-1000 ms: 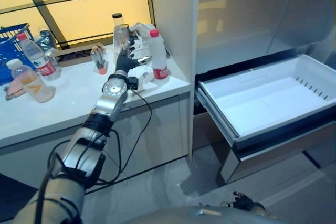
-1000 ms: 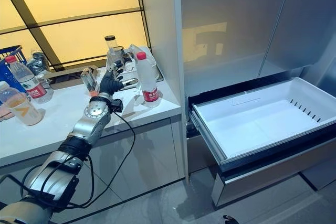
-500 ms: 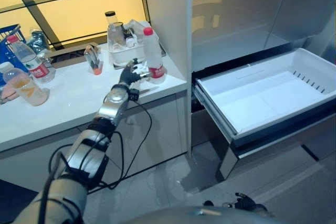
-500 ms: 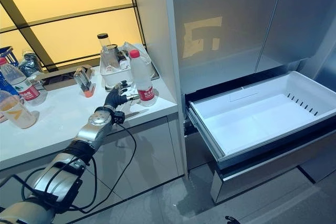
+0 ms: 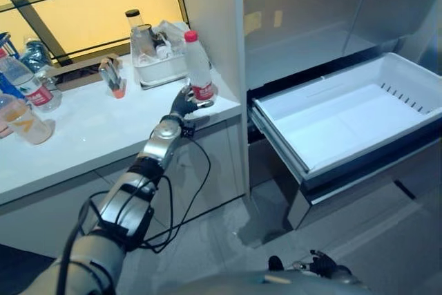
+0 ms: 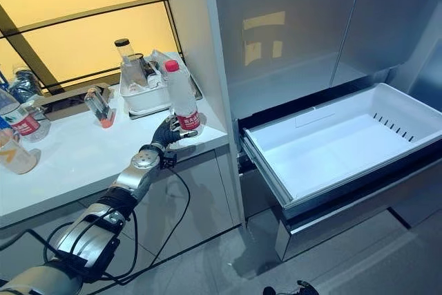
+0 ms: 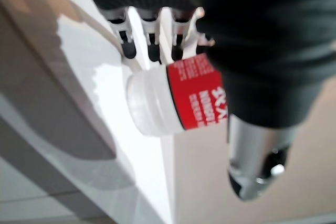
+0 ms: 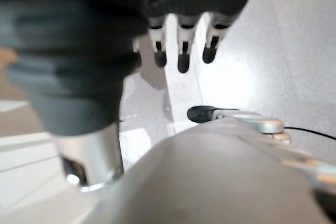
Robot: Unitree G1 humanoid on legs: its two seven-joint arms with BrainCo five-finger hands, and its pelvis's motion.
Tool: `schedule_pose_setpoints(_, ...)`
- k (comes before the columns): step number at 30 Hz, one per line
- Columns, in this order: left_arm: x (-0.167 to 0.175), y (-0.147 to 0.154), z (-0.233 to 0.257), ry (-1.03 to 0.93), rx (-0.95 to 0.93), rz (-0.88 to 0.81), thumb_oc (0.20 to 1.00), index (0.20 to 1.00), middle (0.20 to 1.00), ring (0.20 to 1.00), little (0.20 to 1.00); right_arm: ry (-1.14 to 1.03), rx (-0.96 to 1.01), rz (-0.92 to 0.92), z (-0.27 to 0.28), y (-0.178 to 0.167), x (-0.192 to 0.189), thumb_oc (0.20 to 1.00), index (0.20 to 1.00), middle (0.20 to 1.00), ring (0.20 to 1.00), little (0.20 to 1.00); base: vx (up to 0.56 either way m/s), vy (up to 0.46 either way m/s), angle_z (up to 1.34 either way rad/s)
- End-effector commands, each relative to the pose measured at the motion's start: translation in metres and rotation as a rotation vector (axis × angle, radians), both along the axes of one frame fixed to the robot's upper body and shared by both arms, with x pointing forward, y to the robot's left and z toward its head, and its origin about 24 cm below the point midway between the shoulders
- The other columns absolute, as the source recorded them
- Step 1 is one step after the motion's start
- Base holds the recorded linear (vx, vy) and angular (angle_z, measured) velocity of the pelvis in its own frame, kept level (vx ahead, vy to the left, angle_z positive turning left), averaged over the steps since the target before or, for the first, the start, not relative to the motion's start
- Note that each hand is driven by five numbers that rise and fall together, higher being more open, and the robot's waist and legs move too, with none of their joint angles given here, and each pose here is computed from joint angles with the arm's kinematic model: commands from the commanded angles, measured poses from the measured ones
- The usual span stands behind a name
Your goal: Take the drinks into the refrigerator
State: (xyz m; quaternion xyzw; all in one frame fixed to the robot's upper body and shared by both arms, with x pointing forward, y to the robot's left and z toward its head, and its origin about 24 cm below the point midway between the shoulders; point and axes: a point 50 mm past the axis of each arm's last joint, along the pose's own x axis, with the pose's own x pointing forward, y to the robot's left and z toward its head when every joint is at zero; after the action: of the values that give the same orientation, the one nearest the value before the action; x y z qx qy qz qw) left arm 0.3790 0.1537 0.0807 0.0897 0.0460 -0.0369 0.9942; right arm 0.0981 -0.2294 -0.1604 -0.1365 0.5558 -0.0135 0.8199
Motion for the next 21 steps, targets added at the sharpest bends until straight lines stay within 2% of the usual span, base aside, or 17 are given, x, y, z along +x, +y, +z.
schedule_pose_setpoints(1, 0.022, -0.026, 0.061, -0.185, -0.025, -0.064, 1.0, 1.0, 1.0, 1.0, 1.0, 0.0, 0.025, -0.002, -0.003, 0.013, 0.0, 1.0, 1.0, 1.0, 1.0, 1.0, 0.01, 0.005, -0.03)
schedule_pose_setpoints(3, 0.024, -0.04, 0.067, -0.196, -0.069, -0.097, 1.0, 1.0, 1.0, 1.0, 1.0, 0.006, 0.022, -0.008, -0.004, 0.012, -0.004, 1.0, 1.0, 1.0, 1.0, 1.0, 0.0, 0.001, -0.04)
schedule_pose_setpoints(4, 0.025, -0.035, 0.076, -0.223, -0.073, -0.089, 1.0, 1.0, 1.0, 1.0, 1.0, 0.052, 0.008, -0.054, -0.004, -0.007, -0.026, 1.0, 1.0, 1.0, 1.0, 1.0, 0.0, 0.0, -0.04)
schedule_pose_setpoints(10, 0.028, -0.049, 0.088, -0.25, -0.102, -0.102, 1.0, 1.0, 1.0, 1.0, 1.0, 0.019, 0.004, -0.047, -0.003, -0.003, -0.02, 1.0, 1.0, 1.0, 1.0, 1.0, 0.0, -0.001, -0.06)
schedule_pose_setpoints(11, 0.028, -0.062, 0.09, -0.247, -0.148, -0.108, 1.0, 1.0, 1.0, 1.0, 1.0, 0.019, -0.008, -0.061, -0.003, -0.006, -0.021, 1.0, 1.0, 1.0, 1.0, 1.0, 0.0, 0.01, -0.06)
schedule_pose_setpoints(13, 0.028, -0.062, 0.09, -0.247, -0.148, -0.108, 1.0, 1.0, 1.0, 1.0, 1.0, 0.019, -0.008, -0.062, -0.003, -0.006, -0.021, 1.0, 1.0, 1.0, 1.0, 1.0, -0.01, 0.008, -0.05)
schedule_pose_setpoints(14, 0.026, -0.076, 0.09, -0.241, -0.233, -0.12, 0.2, 0.2, 0.2, 0.2, 0.2, 0.014, -0.021, -0.072, -0.002, -0.009, -0.017, 1.0, 1.0, 1.0, 1.0, 1.0, 0.0, 0.0, 0.0)
schedule_pose_setpoints(21, 0.017, -0.1, 0.086, -0.238, -0.336, -0.176, 0.2, 0.2, 0.2, 0.2, 0.2, -0.013, -0.038, -0.09, 0.001, -0.013, -0.012, 1.0, 1.0, 1.0, 1.0, 1.0, -0.01, 0.003, -0.01)
